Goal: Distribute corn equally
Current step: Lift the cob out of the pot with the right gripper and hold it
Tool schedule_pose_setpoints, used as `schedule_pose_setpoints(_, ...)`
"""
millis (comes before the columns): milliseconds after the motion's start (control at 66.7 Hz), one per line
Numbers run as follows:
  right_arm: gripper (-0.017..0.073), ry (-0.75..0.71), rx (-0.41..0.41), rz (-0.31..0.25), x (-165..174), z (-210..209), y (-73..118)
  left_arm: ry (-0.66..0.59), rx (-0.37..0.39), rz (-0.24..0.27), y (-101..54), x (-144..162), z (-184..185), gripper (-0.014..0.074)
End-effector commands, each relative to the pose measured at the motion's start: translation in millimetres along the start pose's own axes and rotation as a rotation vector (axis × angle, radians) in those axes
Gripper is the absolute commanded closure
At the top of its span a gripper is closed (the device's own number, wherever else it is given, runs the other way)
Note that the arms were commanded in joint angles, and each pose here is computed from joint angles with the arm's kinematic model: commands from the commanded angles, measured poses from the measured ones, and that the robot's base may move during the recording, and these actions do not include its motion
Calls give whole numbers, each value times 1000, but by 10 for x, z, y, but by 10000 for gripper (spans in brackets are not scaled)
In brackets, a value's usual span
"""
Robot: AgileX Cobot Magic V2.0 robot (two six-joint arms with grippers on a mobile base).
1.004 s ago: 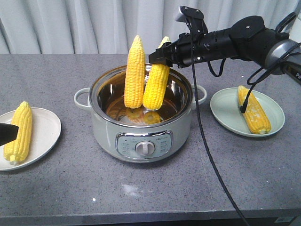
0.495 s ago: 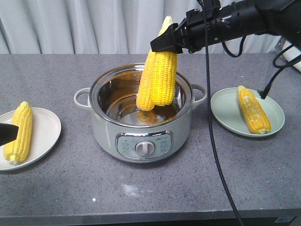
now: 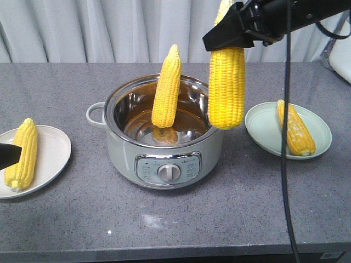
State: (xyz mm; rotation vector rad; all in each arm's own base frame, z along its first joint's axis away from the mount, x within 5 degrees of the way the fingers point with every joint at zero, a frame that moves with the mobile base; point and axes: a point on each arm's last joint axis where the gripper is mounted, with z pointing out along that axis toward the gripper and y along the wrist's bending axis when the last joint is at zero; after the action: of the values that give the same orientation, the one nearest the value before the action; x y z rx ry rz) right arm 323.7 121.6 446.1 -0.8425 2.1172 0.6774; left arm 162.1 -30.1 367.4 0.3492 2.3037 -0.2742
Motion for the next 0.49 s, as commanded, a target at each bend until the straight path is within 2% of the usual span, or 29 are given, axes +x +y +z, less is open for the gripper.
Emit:
schedule_pose_setpoints(0,402,-124,17,-22,-33,-284,209,-88,3,-5,-24,-100,-69,50)
schedule_pose_setpoints(330,402,-180,104,-84,591,-565,540,-97,0,-5,-21,-108,-69,50)
schedule_pose_setpoints(480,402,-169,105,-79,828,-631,656,-112,-6,-5,-15,-121,-69,50)
